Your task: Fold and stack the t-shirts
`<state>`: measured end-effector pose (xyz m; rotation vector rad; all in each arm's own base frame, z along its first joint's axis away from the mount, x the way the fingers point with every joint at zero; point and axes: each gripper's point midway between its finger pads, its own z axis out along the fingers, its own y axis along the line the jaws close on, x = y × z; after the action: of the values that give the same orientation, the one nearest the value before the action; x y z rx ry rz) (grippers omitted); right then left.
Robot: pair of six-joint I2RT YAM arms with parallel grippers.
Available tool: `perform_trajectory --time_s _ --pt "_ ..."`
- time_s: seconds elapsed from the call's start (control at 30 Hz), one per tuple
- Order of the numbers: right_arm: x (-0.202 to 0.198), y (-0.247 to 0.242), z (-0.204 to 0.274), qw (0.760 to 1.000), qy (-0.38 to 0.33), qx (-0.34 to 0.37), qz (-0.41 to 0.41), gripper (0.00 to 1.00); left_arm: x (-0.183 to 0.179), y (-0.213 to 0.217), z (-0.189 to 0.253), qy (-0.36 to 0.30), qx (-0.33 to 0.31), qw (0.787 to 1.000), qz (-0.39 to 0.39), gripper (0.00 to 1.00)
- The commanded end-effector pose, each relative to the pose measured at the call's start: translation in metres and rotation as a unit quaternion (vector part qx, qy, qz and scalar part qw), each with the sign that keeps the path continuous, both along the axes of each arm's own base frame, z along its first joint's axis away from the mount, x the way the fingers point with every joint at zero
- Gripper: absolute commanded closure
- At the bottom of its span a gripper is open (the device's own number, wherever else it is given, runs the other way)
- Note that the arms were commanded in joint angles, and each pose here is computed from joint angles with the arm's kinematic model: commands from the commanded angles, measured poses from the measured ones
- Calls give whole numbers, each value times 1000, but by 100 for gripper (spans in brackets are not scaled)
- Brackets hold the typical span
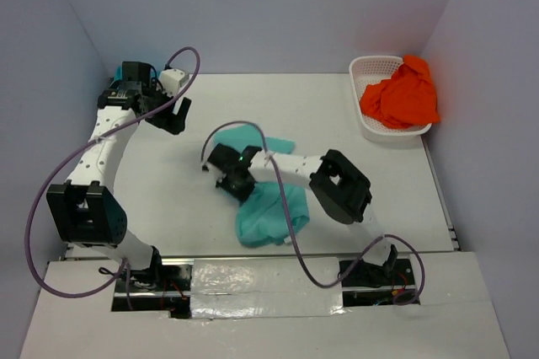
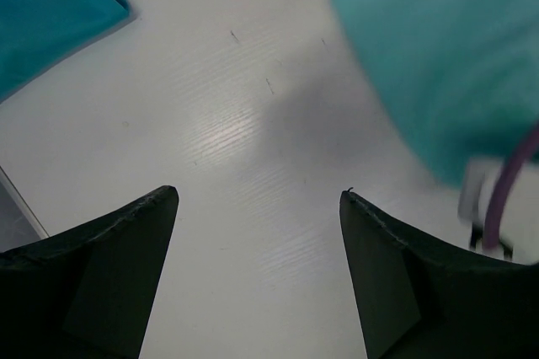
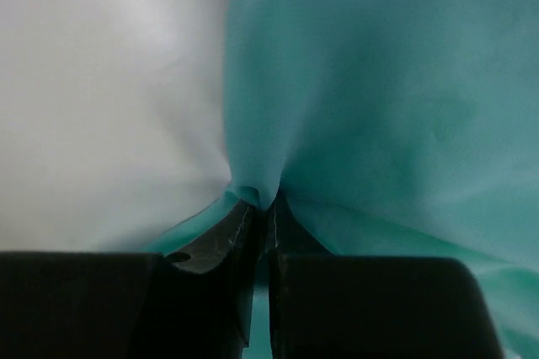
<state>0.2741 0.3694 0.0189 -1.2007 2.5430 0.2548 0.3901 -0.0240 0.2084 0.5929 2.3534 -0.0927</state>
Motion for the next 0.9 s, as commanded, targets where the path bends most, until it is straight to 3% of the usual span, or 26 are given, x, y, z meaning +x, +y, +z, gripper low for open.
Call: perform_trajectory --time_s 0.0,0.03,0.07,0.13,0.2,0.23,0.3,0.33,0.43,0.6,0.67,0.87 --pt "-35 -16 10 993 -37 -47 107 87 7 -10 4 -12 -30 999 -1 11" --pt "-34 -20 12 993 -39 -50 96 79 10 -16 0 -2 -47 999 -6 12" --pt "-32 -22 20 994 -49 -47 87 54 12 -20 -1 1 -51 999 -11 12" --pt "-31 -26 34 995 -69 -40 65 40 19 -43 -4 4 -48 998 -43 13" --pt "-32 -25 72 994 -98 15 37 30 27 -75 -4 -1 -45 995 -84 13" --pt "-32 -26 87 993 -108 39 19 16 30 -88 -3 -1 -48 994 -98 13" --pt "-39 -35 127 985 -129 110 -30 14 37 -126 -7 15 -65 988 -138 14" --pt "-44 -39 138 981 -133 133 -43 1 39 -139 -10 24 -72 986 -146 14" --pt "-69 -59 160 967 -108 214 -90 0 45 -184 -33 53 -82 980 -175 13" --pt "-103 -109 145 935 -3 297 -194 0 74 -225 -81 73 -77 982 -156 10" --pt "-102 -136 132 920 7 305 -245 1 76 -233 -108 97 -65 982 -146 11" --pt "-112 -175 114 896 4 304 -324 3 93 -224 -134 80 -2 992 -100 9"
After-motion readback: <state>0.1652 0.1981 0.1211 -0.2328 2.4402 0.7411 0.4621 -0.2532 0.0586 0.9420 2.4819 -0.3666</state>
